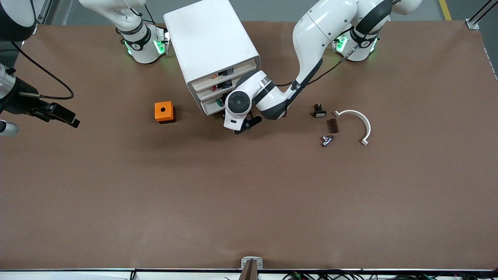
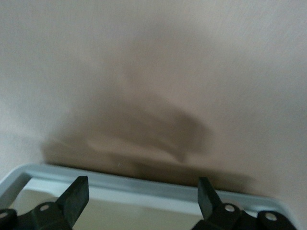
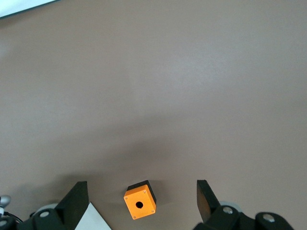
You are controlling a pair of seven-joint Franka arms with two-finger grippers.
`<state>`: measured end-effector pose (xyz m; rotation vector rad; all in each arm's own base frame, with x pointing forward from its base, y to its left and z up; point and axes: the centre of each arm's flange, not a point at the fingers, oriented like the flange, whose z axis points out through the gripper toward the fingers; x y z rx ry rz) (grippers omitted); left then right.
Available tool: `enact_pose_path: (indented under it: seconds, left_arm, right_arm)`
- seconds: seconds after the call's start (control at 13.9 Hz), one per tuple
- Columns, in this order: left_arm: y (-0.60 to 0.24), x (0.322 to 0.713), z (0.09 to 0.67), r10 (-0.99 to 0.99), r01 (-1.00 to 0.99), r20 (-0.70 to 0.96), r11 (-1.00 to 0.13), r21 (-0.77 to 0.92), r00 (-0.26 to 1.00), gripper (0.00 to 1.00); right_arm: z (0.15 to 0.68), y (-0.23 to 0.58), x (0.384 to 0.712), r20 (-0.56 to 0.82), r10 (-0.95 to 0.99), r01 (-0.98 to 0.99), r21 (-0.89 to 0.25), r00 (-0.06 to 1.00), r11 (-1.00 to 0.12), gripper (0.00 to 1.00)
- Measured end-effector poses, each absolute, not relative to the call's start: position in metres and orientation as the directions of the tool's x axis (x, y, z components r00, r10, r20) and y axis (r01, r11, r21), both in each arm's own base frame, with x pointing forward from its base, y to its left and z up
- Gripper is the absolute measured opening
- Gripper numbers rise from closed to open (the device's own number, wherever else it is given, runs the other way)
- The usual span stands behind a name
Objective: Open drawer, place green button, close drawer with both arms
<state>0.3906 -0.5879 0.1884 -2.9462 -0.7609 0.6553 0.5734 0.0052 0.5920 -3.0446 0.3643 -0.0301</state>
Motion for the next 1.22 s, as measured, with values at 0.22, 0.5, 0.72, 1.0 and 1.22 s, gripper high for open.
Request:
enact_pose_path:
  seconds: [0.22,0.5,0.72,1.0,1.22]
  left_arm:
    - [-0.596,0.373,0.187,0.454,0.431,-0.394,-0.890,-0.149,0.799,1.00]
    - [-0.589,0.383,0.185,0.468,0.446,-0.388,-0.882,-0.152,0.794,1.00]
    - [-0.555,0.439,0.191,0.522,0.508,-0.347,-0.850,-0.138,0.779,1.00]
    - [-0.462,0.545,0.225,0.594,0.591,-0.225,-0.802,-0.089,0.773,1.00]
    - [-0.381,0.607,0.277,0.602,0.608,-0.205,-0.793,-0.042,0.772,1.00]
  right_arm:
    - [0.592,0.006,0.574,0.021,-0.226,-0.225,-0.042,0.974,-0.973,1.00]
    - [0.592,0.003,0.574,0.023,-0.229,-0.228,-0.037,0.973,-0.973,1.00]
    - [0.593,0.004,0.574,0.024,-0.226,-0.225,-0.038,0.974,-0.974,1.00]
    - [0.594,0.012,0.575,0.040,-0.195,-0.194,-0.039,0.980,-0.980,1.00]
    - [0.596,0.012,0.576,0.050,-0.140,-0.139,-0.033,0.989,-0.990,1.00]
